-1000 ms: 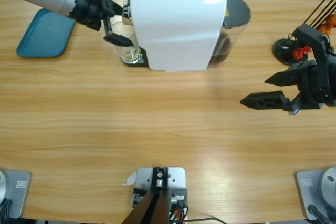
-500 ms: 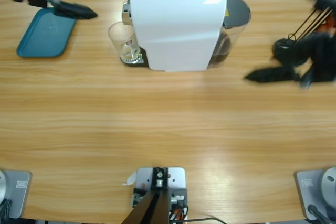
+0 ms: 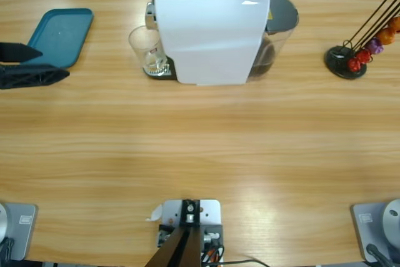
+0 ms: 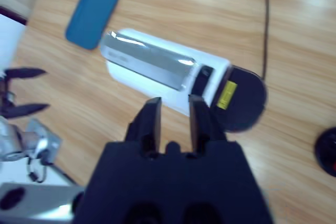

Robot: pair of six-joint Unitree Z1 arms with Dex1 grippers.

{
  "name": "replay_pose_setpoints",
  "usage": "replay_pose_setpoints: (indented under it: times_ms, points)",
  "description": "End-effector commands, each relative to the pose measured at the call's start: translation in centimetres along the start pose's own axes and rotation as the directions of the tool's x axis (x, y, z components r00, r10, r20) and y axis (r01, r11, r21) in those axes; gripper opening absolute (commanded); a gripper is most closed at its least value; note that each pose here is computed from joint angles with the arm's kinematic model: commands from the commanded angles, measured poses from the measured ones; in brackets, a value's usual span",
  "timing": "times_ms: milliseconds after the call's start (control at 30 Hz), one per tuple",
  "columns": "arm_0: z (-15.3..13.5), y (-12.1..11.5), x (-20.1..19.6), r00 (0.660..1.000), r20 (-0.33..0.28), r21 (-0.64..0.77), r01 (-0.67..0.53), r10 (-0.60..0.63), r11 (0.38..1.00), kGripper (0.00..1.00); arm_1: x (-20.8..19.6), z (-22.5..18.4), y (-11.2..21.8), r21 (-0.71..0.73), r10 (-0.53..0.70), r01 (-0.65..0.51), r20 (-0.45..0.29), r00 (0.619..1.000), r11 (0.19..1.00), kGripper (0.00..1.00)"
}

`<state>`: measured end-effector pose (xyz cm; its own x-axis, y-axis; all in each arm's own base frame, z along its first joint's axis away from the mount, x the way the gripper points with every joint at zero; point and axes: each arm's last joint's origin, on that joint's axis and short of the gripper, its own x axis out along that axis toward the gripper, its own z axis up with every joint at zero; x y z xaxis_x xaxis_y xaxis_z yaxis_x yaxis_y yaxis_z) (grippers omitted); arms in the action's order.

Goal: Pour coffee

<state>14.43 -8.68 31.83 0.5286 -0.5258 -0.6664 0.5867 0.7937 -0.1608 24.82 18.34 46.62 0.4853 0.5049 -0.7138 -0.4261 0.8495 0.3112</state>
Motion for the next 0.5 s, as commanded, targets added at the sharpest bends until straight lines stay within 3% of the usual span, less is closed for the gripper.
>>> replay_pose_setpoints:
  times_ms: [33, 200, 500]
  points:
    - [-2.1, 0.0, 0.7, 0.997, -0.079, -0.050, -0.031, 0.027, 0.998, 0.991, 8.1, 3.2, -0.9, 0.066, -0.049, 0.064, -0.208, 0.977, 0.996, 0.000]
    - [-2.4, 0.0, 1.6, 0.995, -0.101, -0.081, -0.019, 0.010, 0.997, 0.991, 10.5, 3.3, -2.3, 0.077, -0.112, 0.136, -0.257, 0.960, 0.988, 0.000]
    - [-2.1, 0.2, 3.3, 0.992, -0.126, -0.078, 0.006, -0.016, 0.997, 0.991, 11.1, 3.3, -2.7, 0.068, -0.152, 0.175, -0.261, 0.953, 0.982, 0.000]
